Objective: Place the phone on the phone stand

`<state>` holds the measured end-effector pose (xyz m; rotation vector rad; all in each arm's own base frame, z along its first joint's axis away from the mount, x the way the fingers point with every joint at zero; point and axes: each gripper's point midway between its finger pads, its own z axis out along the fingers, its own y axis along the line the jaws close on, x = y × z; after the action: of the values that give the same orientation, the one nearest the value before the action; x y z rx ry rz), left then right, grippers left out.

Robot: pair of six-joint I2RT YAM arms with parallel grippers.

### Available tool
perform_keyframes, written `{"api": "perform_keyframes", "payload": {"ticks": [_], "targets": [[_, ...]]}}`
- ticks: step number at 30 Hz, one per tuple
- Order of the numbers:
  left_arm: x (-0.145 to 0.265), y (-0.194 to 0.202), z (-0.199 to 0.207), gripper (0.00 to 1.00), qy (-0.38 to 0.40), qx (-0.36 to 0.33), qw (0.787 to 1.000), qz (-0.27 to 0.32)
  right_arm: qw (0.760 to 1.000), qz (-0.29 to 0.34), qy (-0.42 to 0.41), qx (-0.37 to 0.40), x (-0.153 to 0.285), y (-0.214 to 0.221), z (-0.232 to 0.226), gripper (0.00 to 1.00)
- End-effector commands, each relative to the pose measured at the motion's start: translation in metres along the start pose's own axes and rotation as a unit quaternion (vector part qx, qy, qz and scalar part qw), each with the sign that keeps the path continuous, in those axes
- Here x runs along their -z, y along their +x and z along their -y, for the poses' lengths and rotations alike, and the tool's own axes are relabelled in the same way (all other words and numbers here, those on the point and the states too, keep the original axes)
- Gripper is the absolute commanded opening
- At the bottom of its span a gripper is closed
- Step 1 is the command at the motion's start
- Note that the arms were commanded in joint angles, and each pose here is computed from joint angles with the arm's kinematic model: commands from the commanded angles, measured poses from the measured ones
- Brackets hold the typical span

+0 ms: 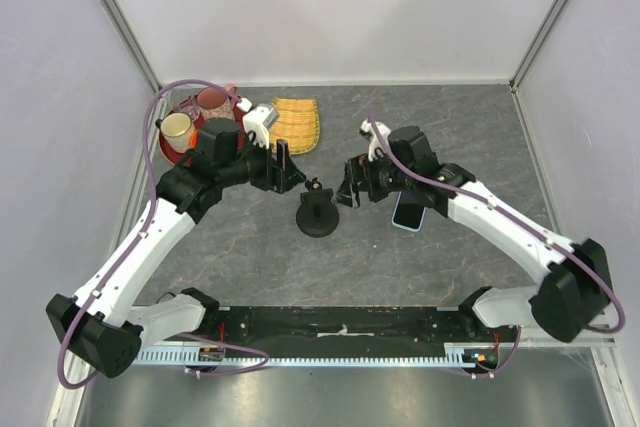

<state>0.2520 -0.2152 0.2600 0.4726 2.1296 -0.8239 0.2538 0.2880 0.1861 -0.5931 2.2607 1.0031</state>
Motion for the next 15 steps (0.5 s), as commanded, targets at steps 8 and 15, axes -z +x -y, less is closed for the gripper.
{"api": "perform_keyframes", "payload": {"ticks": [8,15], "targets": [[-0.024,-0.061,-0.012,0.68,-0.012,-0.055,0.995,0.085,0.869,0.144,0.434,-0.188,0.098,-0.009,0.152,0.98],[-0.018,-0.033,-0.013,0.66,0.035,-0.005,0.996,0.079,0.873,0.043,0.452,-0.176,0.057,0.005,0.192,0.98]]}}
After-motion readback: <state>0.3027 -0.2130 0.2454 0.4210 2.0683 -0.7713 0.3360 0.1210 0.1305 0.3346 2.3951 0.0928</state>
